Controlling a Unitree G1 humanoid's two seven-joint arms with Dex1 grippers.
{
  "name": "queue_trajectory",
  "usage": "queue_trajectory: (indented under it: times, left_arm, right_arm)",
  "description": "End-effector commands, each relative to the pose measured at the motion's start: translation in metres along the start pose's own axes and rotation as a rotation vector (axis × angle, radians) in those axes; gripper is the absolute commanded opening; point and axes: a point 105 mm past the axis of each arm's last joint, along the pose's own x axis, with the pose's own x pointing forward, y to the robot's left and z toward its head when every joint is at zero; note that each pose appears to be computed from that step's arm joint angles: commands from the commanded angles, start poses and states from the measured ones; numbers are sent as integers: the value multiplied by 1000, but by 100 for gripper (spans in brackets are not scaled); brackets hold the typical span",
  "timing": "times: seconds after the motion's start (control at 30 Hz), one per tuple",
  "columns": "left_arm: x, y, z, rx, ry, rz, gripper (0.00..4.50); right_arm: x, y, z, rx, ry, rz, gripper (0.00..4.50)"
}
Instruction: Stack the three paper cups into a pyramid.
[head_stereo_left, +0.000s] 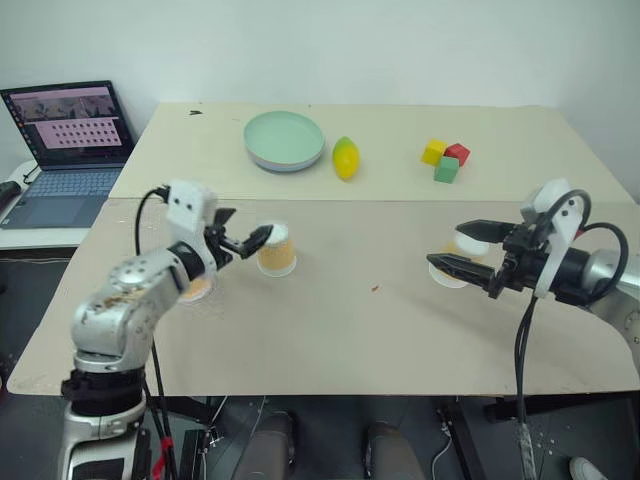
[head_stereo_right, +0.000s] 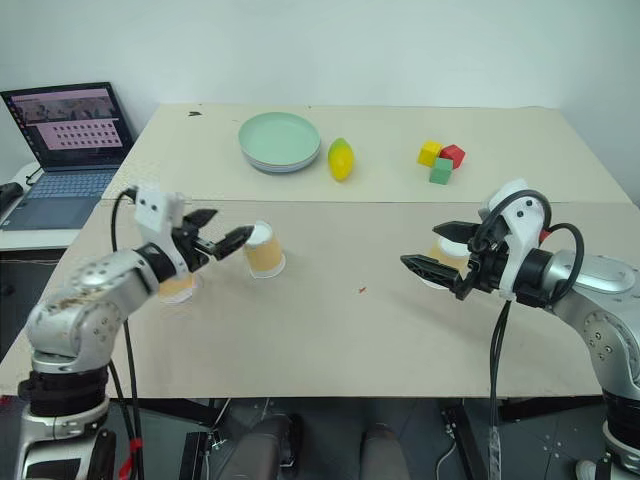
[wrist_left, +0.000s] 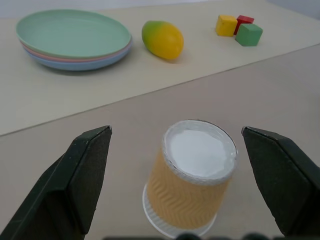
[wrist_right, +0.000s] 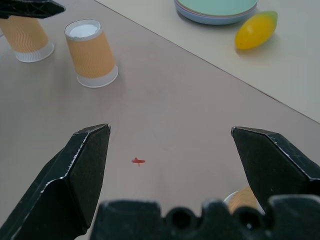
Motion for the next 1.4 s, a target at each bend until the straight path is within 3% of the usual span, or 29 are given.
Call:
queue_trajectory:
  times: [0.03, 0.7, 1.27, 1.3, 1.4]
  left_arm:
    - [0, -2, 9, 49, -33, 23, 443]
    - [18, -13, -20, 93, 36, 7, 443]
    - [41, -10, -25, 93, 14, 15, 443]
    - [42, -11, -25, 87, 12, 9, 391]
    - [43, -13, -24, 87, 10, -1, 297]
  right_arm:
    - [-5, 1, 11, -48, -37, -10, 450]
    - [-9, 7, 15, -53, -63, -34, 450]
    - [-11, 21, 21, -43, -73, 12, 450]
    - [-11, 21, 21, -44, -72, 10, 450]
    - [-12, 20, 21, -46, -70, 2, 450]
